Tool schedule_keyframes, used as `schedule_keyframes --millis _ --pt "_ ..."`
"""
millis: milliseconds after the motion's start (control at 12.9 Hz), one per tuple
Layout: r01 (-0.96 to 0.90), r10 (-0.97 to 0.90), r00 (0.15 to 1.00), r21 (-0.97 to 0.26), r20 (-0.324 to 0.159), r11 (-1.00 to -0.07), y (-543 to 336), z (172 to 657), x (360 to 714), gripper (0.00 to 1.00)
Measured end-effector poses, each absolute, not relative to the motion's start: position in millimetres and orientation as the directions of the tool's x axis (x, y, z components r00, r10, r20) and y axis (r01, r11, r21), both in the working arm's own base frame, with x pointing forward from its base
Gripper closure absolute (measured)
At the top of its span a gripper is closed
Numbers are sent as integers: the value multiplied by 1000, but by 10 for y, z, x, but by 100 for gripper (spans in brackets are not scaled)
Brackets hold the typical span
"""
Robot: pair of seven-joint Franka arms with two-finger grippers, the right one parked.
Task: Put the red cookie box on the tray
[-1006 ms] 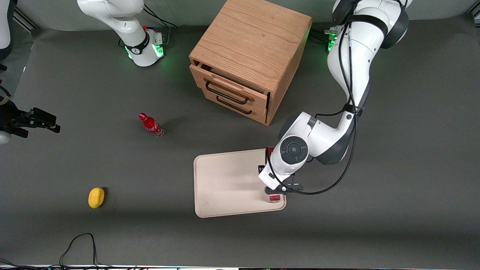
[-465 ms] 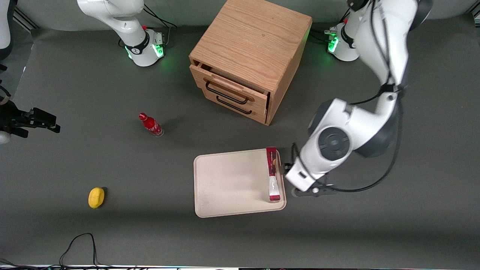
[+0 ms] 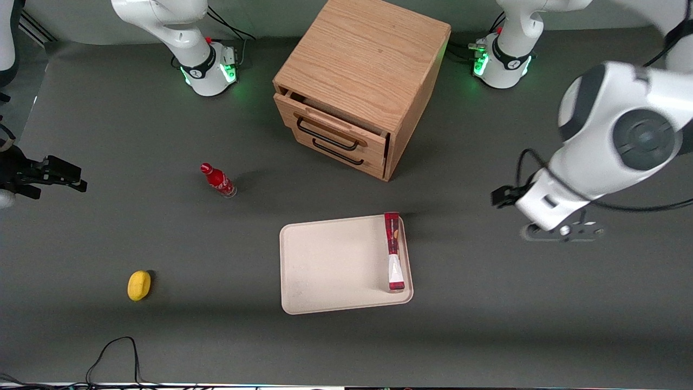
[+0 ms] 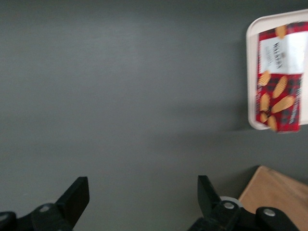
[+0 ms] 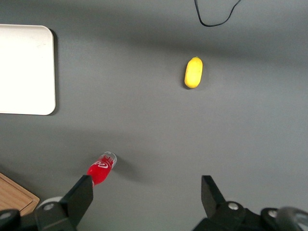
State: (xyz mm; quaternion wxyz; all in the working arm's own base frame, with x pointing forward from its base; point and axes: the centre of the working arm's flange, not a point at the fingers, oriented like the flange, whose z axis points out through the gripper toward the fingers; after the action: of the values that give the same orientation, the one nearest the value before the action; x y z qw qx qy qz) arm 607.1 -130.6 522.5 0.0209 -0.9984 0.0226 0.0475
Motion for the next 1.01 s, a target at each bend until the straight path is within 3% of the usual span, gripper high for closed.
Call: schedule_keyframes --millis 387,1006 --pt "-5 2 994 -63 -112 -998 -401 5552 5543 0" --pt "84 89 990 -50 -112 -995 702 5605 5421 0"
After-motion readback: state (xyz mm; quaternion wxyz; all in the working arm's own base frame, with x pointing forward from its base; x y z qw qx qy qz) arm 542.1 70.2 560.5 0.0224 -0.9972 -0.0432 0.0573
